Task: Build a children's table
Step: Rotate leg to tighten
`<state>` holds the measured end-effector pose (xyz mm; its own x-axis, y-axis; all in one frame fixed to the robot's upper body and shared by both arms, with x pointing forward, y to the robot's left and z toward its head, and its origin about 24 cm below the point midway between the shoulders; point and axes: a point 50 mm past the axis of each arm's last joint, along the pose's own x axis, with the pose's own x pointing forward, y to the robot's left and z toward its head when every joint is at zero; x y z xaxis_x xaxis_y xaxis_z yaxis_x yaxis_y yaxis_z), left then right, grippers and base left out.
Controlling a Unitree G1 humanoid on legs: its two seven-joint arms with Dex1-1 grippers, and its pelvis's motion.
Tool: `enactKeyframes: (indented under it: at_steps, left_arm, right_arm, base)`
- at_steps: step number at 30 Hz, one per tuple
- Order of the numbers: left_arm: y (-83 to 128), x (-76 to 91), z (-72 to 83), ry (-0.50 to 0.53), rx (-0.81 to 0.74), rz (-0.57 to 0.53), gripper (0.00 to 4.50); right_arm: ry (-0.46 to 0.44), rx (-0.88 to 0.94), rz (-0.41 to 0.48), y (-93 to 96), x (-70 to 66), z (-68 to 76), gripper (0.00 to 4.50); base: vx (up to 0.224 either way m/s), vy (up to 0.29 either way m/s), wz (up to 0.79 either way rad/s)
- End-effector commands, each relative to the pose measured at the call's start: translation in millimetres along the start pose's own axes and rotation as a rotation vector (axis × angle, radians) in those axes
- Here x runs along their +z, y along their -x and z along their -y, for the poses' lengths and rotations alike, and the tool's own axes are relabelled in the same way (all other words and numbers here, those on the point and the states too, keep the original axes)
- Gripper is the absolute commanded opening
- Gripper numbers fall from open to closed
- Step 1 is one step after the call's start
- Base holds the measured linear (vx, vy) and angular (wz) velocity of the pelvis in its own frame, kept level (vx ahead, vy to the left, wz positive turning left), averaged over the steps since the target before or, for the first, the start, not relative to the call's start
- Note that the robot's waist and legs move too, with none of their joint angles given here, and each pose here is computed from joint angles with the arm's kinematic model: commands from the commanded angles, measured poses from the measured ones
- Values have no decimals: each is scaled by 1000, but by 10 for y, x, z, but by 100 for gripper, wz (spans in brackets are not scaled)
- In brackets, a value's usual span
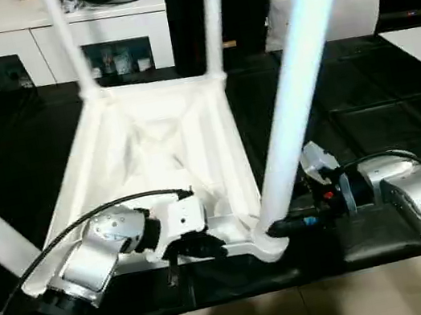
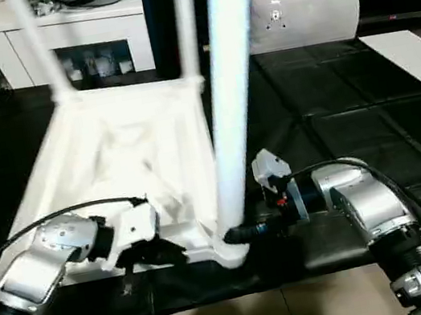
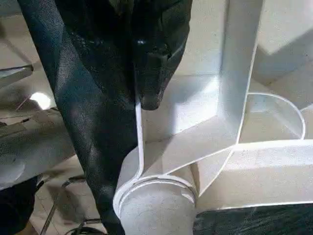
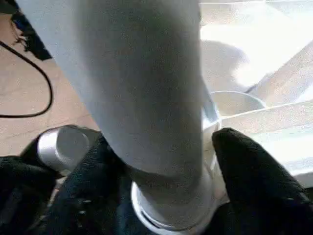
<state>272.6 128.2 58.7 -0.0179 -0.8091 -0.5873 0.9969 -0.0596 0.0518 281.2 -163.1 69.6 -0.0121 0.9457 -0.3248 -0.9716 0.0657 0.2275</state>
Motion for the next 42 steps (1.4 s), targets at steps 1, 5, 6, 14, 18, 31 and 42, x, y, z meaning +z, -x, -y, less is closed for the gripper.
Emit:
enactKeyframes:
  at_steps: [1, 5, 6, 14, 18, 31, 42]
  left_arm:
    - [-45, 67, -9, -44, -17, 0, 0]
    - [-38, 62, -15, -19, -5, 16, 0]
    - [-37, 60, -15, -10, -1, 22, 0]
    - [-105, 107, -103, 111, 188, 111, 0]
    - [-142, 139, -160, 153, 274, 130, 0]
    - [-486, 471, -437, 330, 603, 259, 0]
    - [-356, 347, -412, 273, 587, 212, 0]
  right_arm:
    - [-5, 24, -3, 7, 9, -25, 256]
    - [-19, 33, 18, -12, 12, -38, 228]
    - [-25, 35, 31, -20, 17, -43, 219]
    - [-84, -183, 116, -218, -1, -18, 206]
    - [-119, -363, 101, -283, -19, 97, 201]
    - [-253, -900, 218, -543, 109, 436, 267]
    - [-140, -784, 248, -425, 156, 336, 371]
  base:
    - [0, 0, 0]
    - [0, 0, 0]
    - [0, 0, 0]
    - [0, 0, 0]
    - [0, 0, 0]
    - [0, 0, 0]
    - [0, 0, 0]
